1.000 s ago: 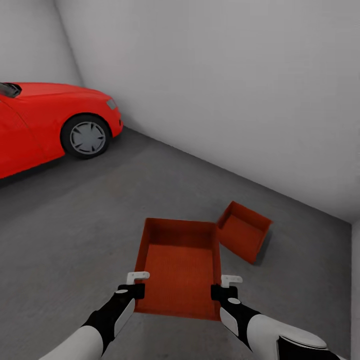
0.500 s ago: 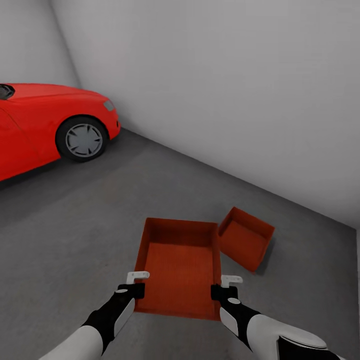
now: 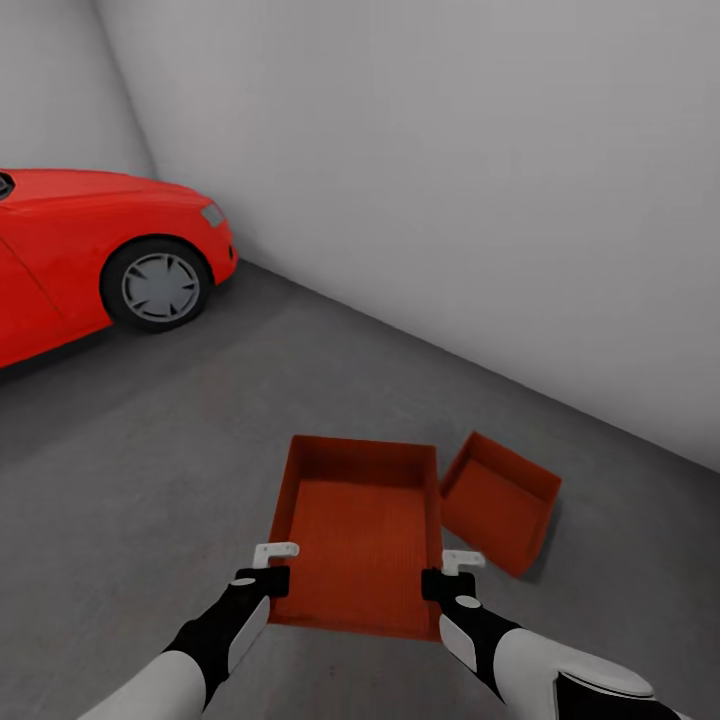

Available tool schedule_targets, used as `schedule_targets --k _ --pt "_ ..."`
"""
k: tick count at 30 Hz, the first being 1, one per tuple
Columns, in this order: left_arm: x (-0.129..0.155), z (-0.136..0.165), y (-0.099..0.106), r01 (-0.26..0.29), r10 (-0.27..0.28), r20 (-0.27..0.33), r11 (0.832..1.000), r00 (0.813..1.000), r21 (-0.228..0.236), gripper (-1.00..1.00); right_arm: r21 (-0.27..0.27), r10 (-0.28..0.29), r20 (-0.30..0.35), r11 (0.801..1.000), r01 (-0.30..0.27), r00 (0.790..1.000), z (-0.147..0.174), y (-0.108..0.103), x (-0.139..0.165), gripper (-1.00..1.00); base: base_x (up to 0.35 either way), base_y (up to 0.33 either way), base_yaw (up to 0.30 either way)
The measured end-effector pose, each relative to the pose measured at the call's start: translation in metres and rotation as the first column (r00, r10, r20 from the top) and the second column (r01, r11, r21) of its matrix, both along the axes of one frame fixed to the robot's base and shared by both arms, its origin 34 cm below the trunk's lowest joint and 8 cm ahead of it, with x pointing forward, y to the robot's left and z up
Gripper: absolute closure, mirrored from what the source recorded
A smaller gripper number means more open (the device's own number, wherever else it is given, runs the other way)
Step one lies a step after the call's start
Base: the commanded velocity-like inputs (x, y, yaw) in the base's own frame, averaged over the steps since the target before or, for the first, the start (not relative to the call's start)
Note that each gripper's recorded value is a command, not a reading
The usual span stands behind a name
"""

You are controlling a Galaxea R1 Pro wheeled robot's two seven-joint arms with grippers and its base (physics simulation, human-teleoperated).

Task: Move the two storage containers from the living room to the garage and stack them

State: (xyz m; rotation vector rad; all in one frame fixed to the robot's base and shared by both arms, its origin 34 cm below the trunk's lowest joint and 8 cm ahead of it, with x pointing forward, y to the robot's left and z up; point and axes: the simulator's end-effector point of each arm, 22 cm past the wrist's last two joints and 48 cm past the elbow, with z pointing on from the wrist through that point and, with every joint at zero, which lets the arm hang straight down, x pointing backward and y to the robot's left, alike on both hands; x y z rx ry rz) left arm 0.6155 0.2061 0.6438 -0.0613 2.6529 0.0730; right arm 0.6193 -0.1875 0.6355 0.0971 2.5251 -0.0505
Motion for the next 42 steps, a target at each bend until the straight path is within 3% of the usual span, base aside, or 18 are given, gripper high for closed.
schedule_targets --k 18,42 --pt "0.0004 0.0003 0.0000 0.001 -0.001 0.000 1.000 1.000 0.001 1.00 0.001 -0.001 0.000 1.000 0.001 1.000 0.0000 0.0000 0.0000 1.00 0.322 0.000 -0.009" --pt "0.0006 0.0005 0.0003 0.002 -0.002 0.000 1.000 1.000 0.002 1.00 0.000 -0.002 0.000 1.000 0.002 1.000 -0.0001 0.0002 -0.0002 1.00 0.321 0.000 -0.250"
